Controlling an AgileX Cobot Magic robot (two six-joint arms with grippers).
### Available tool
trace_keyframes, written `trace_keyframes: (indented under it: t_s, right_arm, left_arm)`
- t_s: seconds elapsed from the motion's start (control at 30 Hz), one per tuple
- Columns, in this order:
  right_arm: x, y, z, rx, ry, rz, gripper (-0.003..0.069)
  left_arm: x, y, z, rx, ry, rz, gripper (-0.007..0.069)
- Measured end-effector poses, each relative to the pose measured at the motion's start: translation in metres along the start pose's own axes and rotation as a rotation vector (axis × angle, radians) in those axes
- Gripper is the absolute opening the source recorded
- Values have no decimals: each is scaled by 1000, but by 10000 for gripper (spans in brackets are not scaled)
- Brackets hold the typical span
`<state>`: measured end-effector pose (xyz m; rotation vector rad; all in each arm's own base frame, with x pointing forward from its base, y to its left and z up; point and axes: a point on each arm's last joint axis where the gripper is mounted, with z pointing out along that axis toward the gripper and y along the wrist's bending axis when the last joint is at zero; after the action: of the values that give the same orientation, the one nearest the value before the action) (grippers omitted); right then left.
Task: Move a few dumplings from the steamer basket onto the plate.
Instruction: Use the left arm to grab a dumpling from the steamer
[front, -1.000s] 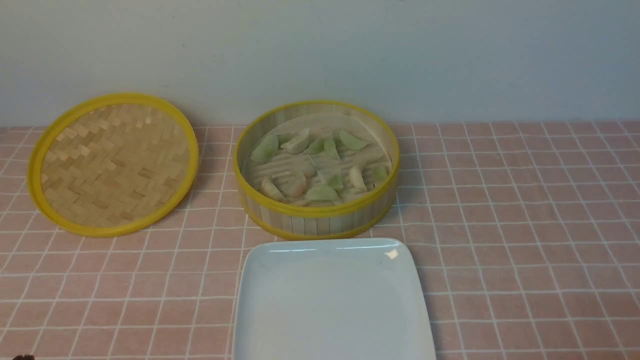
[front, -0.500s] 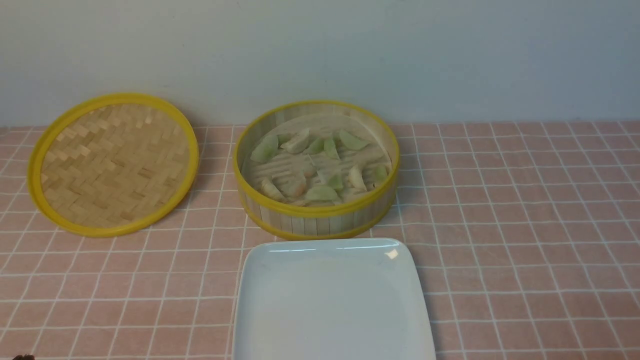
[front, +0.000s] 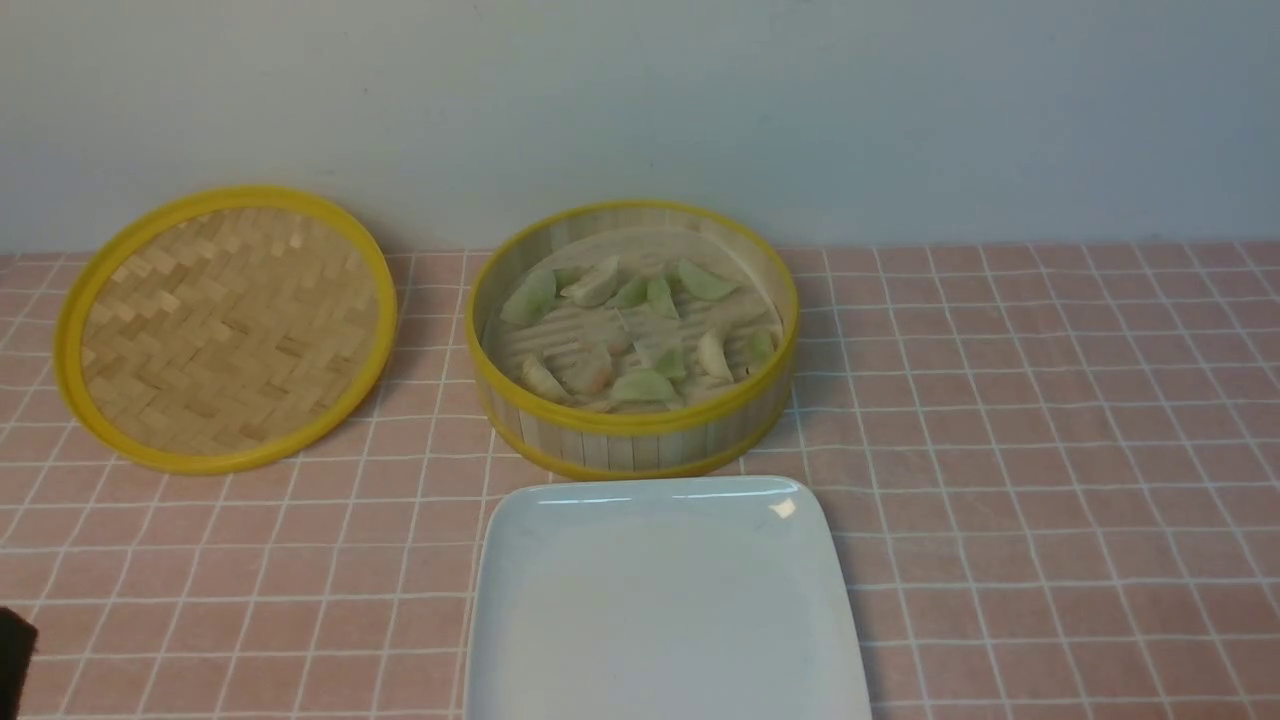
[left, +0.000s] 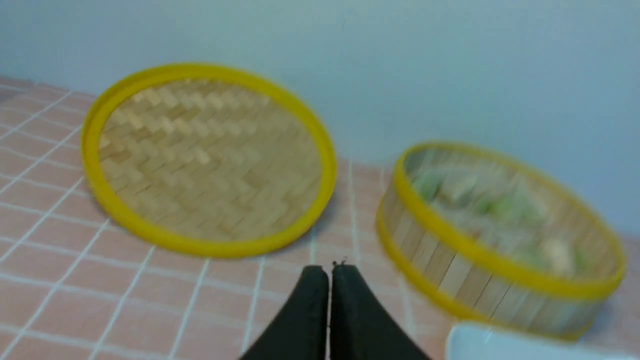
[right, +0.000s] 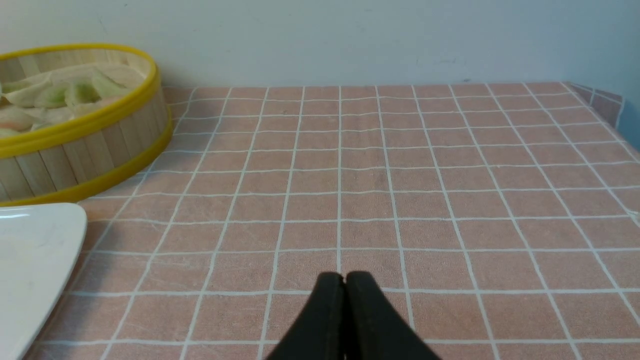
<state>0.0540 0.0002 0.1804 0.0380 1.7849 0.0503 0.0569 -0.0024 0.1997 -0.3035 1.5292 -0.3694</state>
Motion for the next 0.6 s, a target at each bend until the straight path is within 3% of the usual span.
trace_keyframes:
  t_s: [0.23, 0.33, 0.43, 0.57, 0.6]
  right_arm:
    - [-1, 0, 0, -6, -17, 16, -14]
    - [-5, 2, 1, -29, -80, 108, -14]
    - [-22, 3, -2, -88, -255, 400, -14]
    - [-34, -1, -7, -117, -403, 594, -14]
    - [-36, -2, -8, -119, -429, 614, -14]
  left_arm:
    - [-41, -5, -10, 101, -451, -202, -6]
    - [-61, -15, -15, 152, -502, -262, -6]
    - [-101, -42, -20, 193, -386, -276, -6]
    - [-137, -67, 1, 41, 11, -163, -6]
    - [-144, -72, 9, -69, 97, -121, -6]
